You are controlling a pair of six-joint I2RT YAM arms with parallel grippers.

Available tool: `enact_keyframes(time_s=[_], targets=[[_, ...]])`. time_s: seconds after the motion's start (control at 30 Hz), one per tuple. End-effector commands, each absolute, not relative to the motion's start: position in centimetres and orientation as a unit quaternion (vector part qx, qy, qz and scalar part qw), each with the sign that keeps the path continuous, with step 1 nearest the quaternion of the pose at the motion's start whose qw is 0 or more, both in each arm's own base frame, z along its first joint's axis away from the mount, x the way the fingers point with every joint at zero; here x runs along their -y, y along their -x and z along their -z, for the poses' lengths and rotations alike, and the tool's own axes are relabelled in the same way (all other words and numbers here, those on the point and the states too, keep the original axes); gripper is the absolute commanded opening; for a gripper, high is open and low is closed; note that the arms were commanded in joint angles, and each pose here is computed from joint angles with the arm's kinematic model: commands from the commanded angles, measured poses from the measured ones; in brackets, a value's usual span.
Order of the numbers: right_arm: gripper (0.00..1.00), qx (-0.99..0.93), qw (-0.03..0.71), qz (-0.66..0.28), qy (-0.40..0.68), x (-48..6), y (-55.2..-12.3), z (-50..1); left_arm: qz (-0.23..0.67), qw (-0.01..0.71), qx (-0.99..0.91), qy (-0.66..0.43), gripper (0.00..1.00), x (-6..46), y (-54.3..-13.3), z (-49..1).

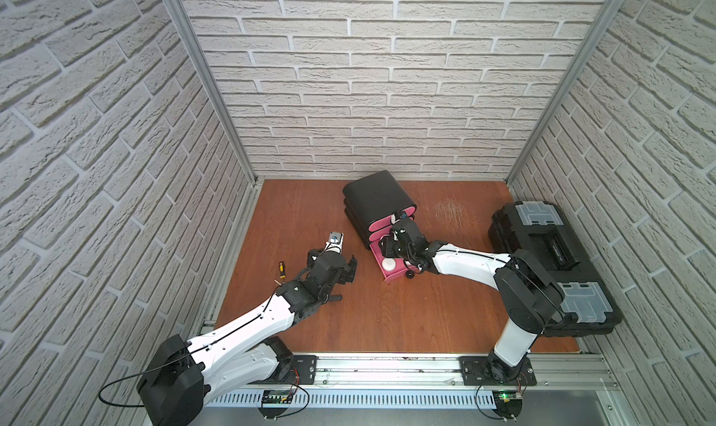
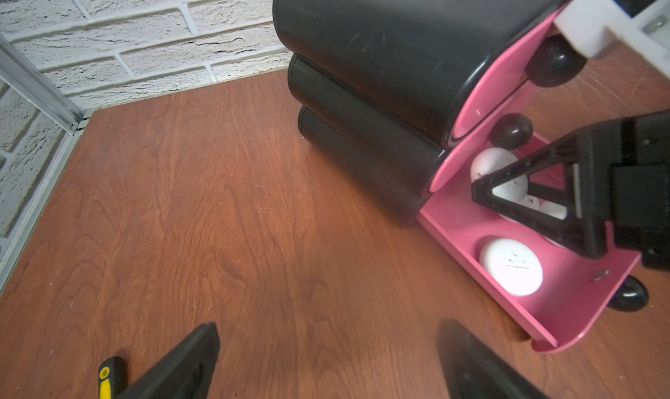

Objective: Put the bluetooth earphones in the drawer according to color
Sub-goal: Place the bluetooth earphone in the drawer, then close the drawer of the storage box.

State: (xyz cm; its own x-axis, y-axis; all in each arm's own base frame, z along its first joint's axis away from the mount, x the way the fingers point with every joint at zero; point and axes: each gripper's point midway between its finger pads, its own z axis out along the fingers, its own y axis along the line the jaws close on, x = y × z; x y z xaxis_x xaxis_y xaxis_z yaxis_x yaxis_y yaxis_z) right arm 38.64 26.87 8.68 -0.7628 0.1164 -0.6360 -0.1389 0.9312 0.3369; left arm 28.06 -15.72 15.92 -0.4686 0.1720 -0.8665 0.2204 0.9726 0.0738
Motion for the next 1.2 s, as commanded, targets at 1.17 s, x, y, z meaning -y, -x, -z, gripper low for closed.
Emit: enact_keyframes(time_s=[1.17], targets=[[0.68,-0.937,0.267,-0.227,0.000,-18.1,-25.6,-9.4,0.083,0.442,-0.892,-0.049,0.98,15.9,-34.6,-27.5]])
